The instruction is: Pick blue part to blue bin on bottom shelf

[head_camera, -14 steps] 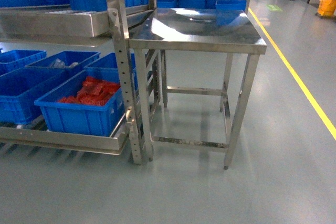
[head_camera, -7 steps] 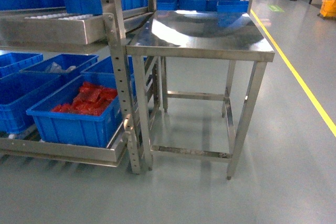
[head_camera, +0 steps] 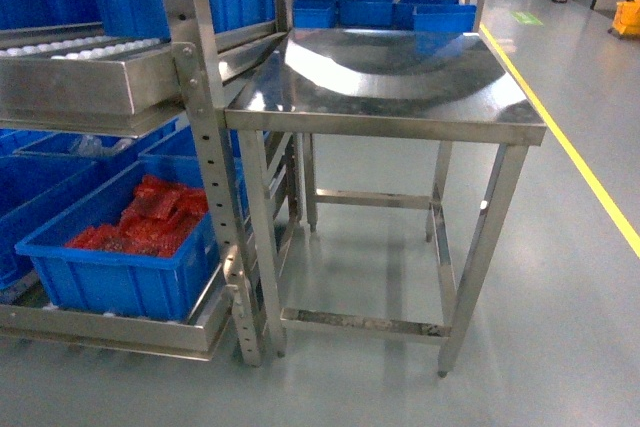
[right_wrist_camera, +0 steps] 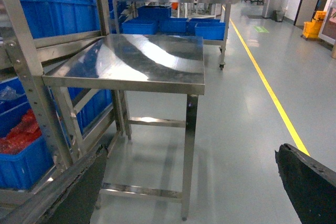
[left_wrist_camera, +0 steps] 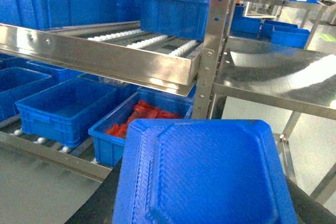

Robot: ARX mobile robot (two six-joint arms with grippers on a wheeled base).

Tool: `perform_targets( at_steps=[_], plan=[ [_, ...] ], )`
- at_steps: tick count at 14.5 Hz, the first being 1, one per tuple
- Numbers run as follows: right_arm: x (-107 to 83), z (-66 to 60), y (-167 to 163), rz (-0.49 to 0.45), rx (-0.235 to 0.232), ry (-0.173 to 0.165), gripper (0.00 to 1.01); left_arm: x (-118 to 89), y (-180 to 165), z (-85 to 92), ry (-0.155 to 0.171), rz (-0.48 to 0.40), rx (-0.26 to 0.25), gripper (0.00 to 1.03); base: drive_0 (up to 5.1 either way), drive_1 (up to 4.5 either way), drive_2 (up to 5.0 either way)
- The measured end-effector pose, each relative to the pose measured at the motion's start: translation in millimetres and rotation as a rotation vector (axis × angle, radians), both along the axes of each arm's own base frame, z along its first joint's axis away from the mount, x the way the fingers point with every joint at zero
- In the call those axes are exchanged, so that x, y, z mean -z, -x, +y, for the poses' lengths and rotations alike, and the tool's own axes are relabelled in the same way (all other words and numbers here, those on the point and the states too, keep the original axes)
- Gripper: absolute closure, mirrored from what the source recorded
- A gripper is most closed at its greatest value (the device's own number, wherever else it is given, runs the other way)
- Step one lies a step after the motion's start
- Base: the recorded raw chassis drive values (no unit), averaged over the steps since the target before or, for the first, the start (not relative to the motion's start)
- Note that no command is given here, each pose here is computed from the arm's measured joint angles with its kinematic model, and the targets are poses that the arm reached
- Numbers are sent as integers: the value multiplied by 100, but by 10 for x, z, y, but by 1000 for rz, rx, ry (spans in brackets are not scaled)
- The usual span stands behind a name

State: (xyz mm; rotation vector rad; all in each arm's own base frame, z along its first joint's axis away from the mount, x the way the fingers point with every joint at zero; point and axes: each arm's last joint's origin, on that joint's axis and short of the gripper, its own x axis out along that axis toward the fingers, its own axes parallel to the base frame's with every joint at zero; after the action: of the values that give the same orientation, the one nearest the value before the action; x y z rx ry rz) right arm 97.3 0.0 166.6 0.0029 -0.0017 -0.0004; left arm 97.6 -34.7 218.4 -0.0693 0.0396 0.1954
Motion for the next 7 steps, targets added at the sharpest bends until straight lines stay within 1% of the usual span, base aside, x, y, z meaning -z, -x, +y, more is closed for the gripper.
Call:
perform_targets(
  at_steps=[7],
  plan=[
    [1,0,0,1,0,0,3,2,0,1,-1,2,-2,60,3,414,-408]
  ],
)
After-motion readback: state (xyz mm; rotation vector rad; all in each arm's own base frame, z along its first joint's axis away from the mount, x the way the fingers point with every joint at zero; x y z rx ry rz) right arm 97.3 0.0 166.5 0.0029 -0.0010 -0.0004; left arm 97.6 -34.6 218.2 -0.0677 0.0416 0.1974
